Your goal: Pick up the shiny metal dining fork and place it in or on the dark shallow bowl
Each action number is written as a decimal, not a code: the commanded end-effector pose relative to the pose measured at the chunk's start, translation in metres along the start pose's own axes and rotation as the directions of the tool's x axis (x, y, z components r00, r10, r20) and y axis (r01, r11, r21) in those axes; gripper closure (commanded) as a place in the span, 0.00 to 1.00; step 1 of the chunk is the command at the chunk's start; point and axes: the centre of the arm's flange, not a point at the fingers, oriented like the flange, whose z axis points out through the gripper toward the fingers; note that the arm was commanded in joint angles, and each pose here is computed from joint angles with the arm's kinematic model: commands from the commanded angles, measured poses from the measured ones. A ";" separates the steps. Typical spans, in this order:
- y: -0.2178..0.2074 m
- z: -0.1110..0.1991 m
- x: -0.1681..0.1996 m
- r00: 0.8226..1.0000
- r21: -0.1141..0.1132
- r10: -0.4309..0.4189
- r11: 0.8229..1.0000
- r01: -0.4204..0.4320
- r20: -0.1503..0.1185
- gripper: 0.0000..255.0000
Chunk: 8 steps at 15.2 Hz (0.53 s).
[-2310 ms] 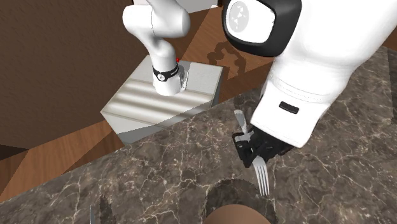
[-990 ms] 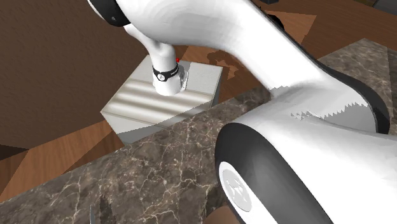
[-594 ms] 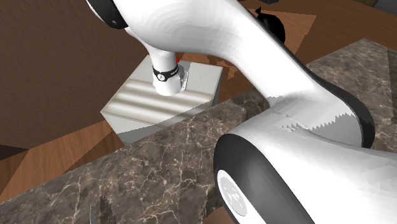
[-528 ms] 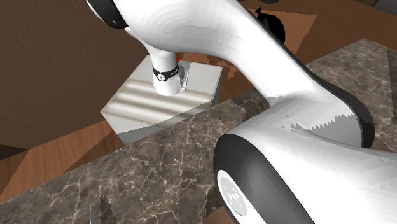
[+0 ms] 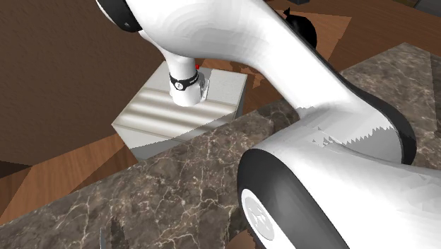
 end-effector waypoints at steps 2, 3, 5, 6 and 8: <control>0.000 -0.013 0.000 1.000 0.000 0.000 1.000 0.000 0.000 0.00; 0.000 -0.026 0.000 1.000 0.000 0.000 1.000 0.000 0.000 0.00; 0.000 -0.050 0.000 1.000 0.000 0.000 1.000 0.000 0.000 0.00; 0.000 -0.050 0.000 1.000 0.000 0.000 1.000 0.000 0.000 0.00; 0.000 -0.050 0.000 1.000 0.000 0.000 1.000 0.000 0.000 0.00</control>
